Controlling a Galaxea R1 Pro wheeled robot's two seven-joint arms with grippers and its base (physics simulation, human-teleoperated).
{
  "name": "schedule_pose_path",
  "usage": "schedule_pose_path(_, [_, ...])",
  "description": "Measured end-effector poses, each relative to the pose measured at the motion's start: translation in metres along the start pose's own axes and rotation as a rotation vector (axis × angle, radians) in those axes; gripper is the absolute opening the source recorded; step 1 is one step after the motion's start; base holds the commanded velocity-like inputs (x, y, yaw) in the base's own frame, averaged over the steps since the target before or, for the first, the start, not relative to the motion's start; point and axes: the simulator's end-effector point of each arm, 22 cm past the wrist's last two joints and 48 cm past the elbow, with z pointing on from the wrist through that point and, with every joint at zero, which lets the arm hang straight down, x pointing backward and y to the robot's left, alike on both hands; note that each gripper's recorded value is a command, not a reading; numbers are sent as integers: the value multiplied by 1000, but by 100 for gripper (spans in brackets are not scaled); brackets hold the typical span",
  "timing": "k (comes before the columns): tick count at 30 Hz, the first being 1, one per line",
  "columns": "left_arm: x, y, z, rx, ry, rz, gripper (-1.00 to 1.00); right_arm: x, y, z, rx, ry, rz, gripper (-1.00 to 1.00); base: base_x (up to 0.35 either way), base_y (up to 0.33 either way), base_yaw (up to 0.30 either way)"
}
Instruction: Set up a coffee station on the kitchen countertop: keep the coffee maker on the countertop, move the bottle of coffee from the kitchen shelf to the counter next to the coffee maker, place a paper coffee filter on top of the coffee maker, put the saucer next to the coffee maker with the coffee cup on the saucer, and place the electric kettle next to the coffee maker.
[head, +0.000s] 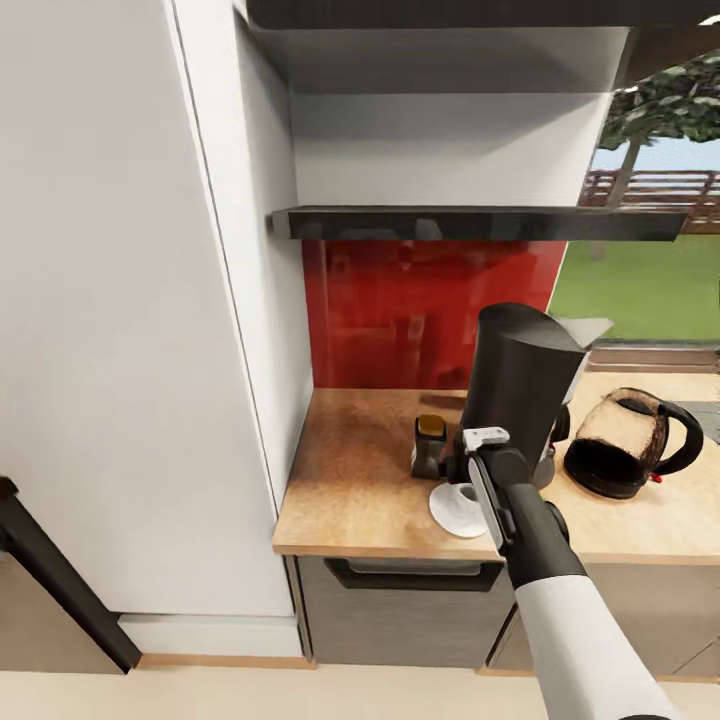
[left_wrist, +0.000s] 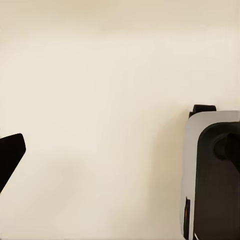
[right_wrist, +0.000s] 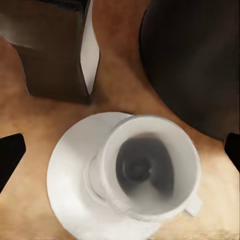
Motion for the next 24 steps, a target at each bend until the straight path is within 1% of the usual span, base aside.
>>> schedule_pose_path(16, [-11,-3,0,2,-26,-12,100,-8,-3,-11,3,-20,3,100,-333,0,0])
schedule_pose_path(24, [-15,-4,0,2,-35,-17,100,-11,-4,-15,4,-28,3,100,-283,0,0])
